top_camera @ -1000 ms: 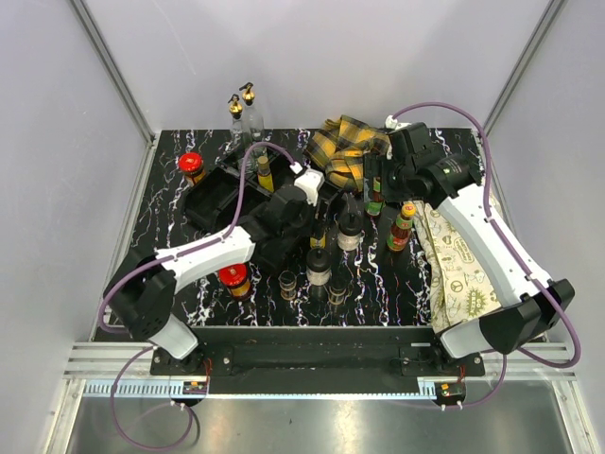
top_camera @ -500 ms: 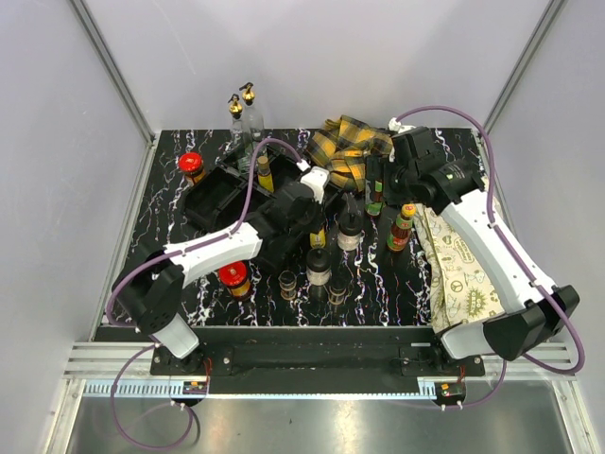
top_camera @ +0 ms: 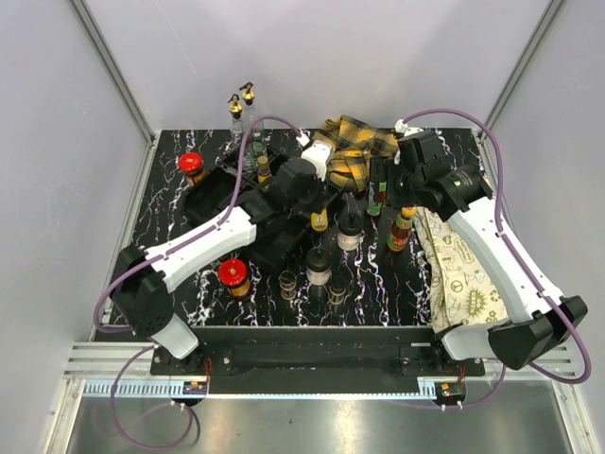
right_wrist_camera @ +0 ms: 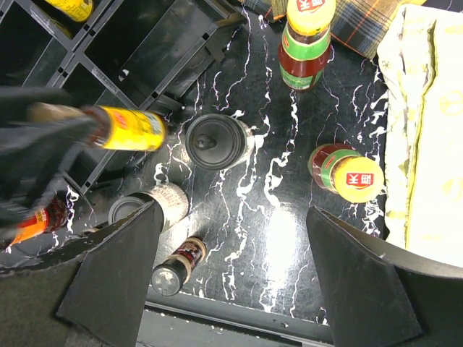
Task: Organize the condiment bottles
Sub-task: Pick up the bottle from the center of the board, then place the bottle in the storage box.
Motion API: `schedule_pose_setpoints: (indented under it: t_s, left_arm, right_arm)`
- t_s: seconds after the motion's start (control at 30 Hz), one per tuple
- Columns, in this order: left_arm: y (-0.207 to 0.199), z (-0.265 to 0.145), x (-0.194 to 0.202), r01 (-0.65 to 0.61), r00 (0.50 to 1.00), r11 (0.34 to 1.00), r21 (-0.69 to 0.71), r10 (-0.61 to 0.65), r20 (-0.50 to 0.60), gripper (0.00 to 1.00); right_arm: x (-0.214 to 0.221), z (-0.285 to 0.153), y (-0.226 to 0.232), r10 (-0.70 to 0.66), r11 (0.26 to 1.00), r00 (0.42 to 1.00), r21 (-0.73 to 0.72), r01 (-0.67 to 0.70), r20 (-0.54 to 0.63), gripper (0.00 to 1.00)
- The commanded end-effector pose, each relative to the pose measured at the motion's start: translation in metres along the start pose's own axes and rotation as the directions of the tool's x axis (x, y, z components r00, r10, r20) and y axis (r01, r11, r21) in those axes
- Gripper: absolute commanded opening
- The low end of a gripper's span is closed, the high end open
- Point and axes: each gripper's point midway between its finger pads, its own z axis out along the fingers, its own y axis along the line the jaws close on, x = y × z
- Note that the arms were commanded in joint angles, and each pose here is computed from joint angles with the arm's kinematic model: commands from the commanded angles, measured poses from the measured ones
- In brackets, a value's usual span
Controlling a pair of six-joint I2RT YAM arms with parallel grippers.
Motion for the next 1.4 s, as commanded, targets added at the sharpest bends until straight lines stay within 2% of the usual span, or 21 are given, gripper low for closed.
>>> schedule_pose_setpoints:
  t_s: [0.0, 0.23, 0.53, 0.83, 0.97, 1.37]
  left_arm:
    - [0.012, -0.049, -0.096, 0.015, 0.969, 0.998, -0.058, 0.0, 0.249, 0.0]
    - [0.052, -0.049, -0.14, 0.087, 0.941, 0.983, -0.159, -0.028, 0.338, 0.0]
    - [0.121, -0.005, -0.165, 0.166, 0.925, 0.941, -0.295, -0.045, 0.378, 0.0]
    - [0.164, 0.061, -0.145, 0.158, 0.948, 0.933, -0.323, -0.051, 0.316, 0.0]
    - [0.182, 0.078, -0.132, 0.169, 0.954, 0.925, -0.341, -0.067, 0.292, 0.0]
    - [0.193, 0.116, -0.087, 0.173, 0.971, 0.938, -0.302, -0.11, 0.214, 0.0]
  right_arm:
    - [-0.012, -0.008, -0.001, 0.021, 1.0, 0.998, -0.007, -0.021, 0.062, 0.9]
    - [-0.014, -0.004, -0.001, 0.02, 1.0, 0.996, -0.01, -0.019, 0.086, 0.89]
    - [-0.017, 0.0, 0.004, 0.074, 0.996, 0.985, -0.054, -0.066, 0.155, 0.89]
    - [-0.012, 0.017, 0.007, 0.065, 0.997, 0.991, -0.055, -0.058, 0.12, 0.89]
    - [-0.01, 0.023, 0.007, 0.058, 0.997, 0.993, -0.051, -0.053, 0.105, 0.88]
    - [-0.007, 0.031, 0.008, 0.058, 0.997, 0.995, -0.047, -0.054, 0.084, 0.88]
